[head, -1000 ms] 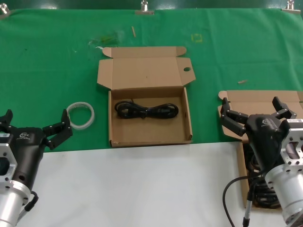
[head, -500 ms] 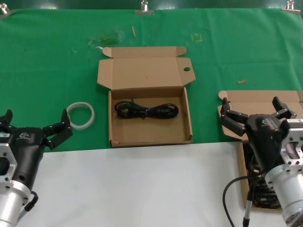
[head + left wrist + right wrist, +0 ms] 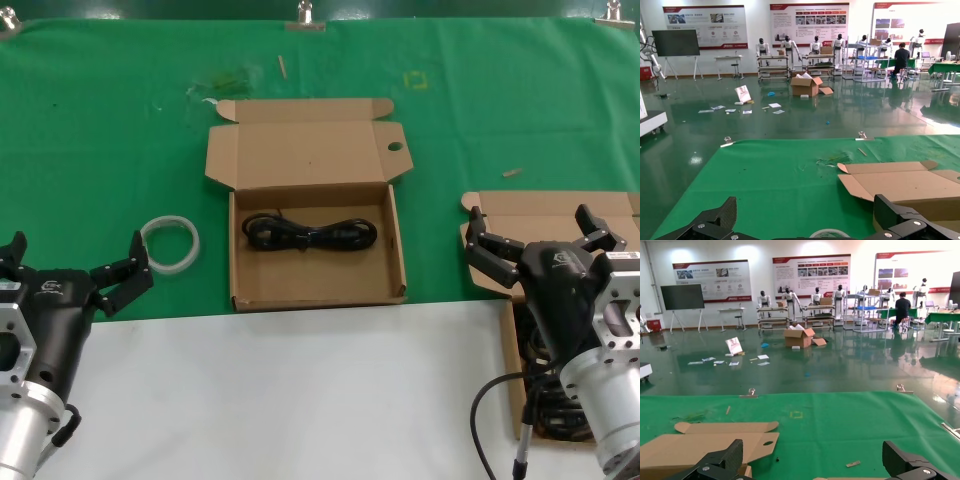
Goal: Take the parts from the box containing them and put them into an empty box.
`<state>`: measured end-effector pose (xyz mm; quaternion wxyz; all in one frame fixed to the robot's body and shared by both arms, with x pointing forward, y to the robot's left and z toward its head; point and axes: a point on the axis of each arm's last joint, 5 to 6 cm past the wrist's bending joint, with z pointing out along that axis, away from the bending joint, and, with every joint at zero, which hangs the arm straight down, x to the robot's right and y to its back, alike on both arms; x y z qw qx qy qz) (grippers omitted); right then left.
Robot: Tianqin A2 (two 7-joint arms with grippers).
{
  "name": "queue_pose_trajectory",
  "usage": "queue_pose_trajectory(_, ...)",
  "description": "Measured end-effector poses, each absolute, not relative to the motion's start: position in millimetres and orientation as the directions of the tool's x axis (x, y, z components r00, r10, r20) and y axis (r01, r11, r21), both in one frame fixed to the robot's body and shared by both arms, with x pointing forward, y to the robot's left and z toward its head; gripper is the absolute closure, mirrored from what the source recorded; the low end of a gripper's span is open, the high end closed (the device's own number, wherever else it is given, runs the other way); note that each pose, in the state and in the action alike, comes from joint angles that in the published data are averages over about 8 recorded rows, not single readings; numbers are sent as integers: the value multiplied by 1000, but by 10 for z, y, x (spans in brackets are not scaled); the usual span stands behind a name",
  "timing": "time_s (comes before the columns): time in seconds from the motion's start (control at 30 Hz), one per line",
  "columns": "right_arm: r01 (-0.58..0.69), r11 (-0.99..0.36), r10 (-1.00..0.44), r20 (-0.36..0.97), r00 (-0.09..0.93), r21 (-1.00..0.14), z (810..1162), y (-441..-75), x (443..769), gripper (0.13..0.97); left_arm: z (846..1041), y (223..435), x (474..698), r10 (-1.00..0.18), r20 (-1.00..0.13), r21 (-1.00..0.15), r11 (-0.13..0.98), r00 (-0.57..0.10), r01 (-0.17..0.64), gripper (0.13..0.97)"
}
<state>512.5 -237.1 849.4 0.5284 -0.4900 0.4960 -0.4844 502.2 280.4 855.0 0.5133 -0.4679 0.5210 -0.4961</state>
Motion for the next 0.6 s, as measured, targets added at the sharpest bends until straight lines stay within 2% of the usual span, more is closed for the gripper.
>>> queue_pose_trajectory(0.6, 26, 51, -998, -49, 39, -998, 8494, -2371, 5125, 130, 8550, 2804, 5022, -997, -71, -997, 70, -35, 22, 132)
